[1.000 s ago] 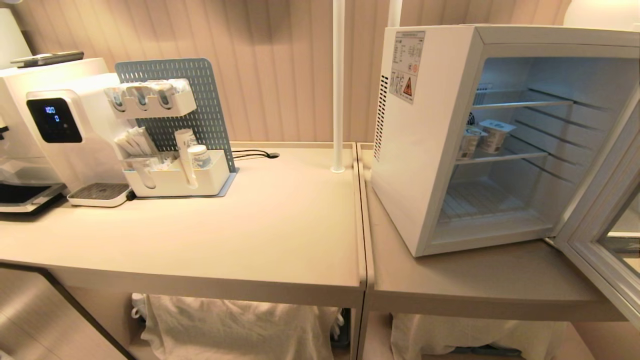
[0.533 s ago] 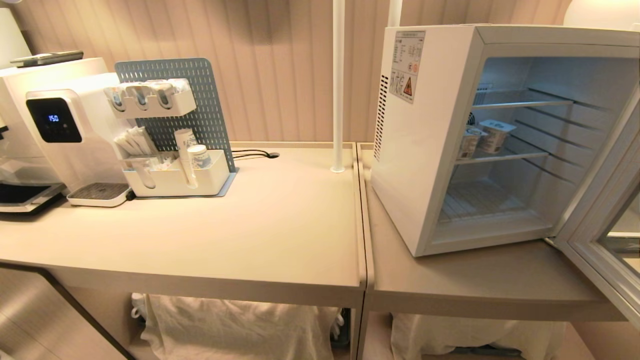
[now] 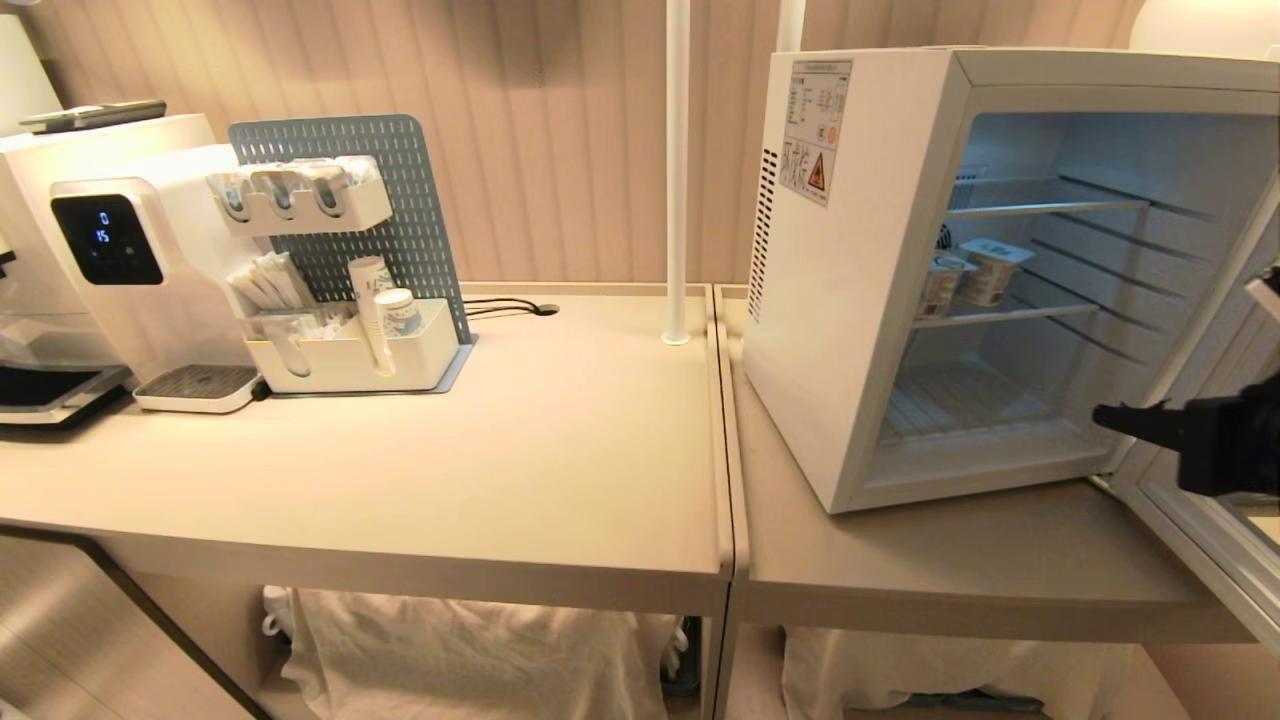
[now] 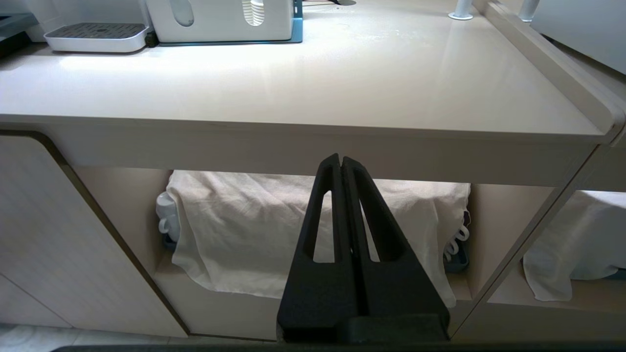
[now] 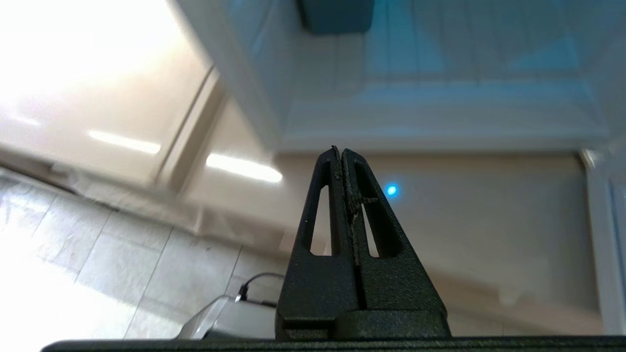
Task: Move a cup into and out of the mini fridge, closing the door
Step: Take the yoghurt out of the freezer
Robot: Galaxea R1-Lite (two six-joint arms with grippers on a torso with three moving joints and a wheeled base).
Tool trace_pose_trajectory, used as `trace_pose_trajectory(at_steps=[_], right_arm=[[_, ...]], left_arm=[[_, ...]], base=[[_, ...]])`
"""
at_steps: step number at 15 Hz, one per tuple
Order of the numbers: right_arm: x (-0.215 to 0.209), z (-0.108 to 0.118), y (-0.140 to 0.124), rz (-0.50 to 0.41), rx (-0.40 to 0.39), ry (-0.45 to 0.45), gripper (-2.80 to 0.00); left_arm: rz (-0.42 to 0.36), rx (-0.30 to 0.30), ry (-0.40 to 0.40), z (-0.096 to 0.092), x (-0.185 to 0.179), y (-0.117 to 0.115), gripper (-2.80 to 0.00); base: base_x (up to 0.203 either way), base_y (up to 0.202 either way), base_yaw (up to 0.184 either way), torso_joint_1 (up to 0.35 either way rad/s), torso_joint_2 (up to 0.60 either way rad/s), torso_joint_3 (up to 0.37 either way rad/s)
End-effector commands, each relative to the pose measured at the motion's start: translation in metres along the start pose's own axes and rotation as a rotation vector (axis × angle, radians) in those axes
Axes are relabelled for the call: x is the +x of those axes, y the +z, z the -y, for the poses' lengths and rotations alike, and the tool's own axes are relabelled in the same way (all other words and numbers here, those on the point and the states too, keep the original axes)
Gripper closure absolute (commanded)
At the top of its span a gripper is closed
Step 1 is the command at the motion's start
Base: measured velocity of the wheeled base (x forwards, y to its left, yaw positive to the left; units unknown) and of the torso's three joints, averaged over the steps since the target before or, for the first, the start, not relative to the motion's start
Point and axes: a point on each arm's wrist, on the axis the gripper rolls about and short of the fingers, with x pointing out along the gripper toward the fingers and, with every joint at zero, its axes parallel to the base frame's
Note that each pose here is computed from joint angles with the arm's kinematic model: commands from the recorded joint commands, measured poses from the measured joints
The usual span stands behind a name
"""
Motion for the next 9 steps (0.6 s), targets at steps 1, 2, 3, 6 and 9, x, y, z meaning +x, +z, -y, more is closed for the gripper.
trace_pose_trajectory(at_steps=[1, 2, 3, 6, 9], right_arm=[[0.079, 0.022, -0.009, -0.046, 0.01, -0.012, -2.8], [0.098, 0.028, -0.009, -0.005, -0.002, -0.035, -2.8], [0.116, 0.035, -0.007, 0.047, -0.014, -0.062, -2.8], [0.143, 0.052, 0.014, 0.201, -0.039, -0.129, -2.8], [0.13, 0.059, 0.033, 0.227, -0.036, -0.161, -2.8]], left_arm=[[-0.002, 0.0, 0.0, 0.0, 0.0, 0.0, 0.0], [-0.001, 0.0, 0.0, 0.0, 0.0, 0.0, 0.0], [-0.002, -0.002, 0.0, 0.0, 0.0, 0.0, 0.0], [0.0, -0.002, 0.0, 0.0, 0.0, 0.0, 0.0], [-0.001, -0.002, 0.0, 0.0, 0.0, 0.0, 0.0]], base=[[0.0, 0.0, 0.0, 0.0, 0.0, 0.0], [0.0, 0.0, 0.0, 0.0, 0.0, 0.0], [0.0, 0.0, 0.0, 0.0, 0.0, 0.0], [0.0, 0.0, 0.0, 0.0, 0.0, 0.0], [0.0, 0.0, 0.0, 0.0, 0.0, 0.0]])
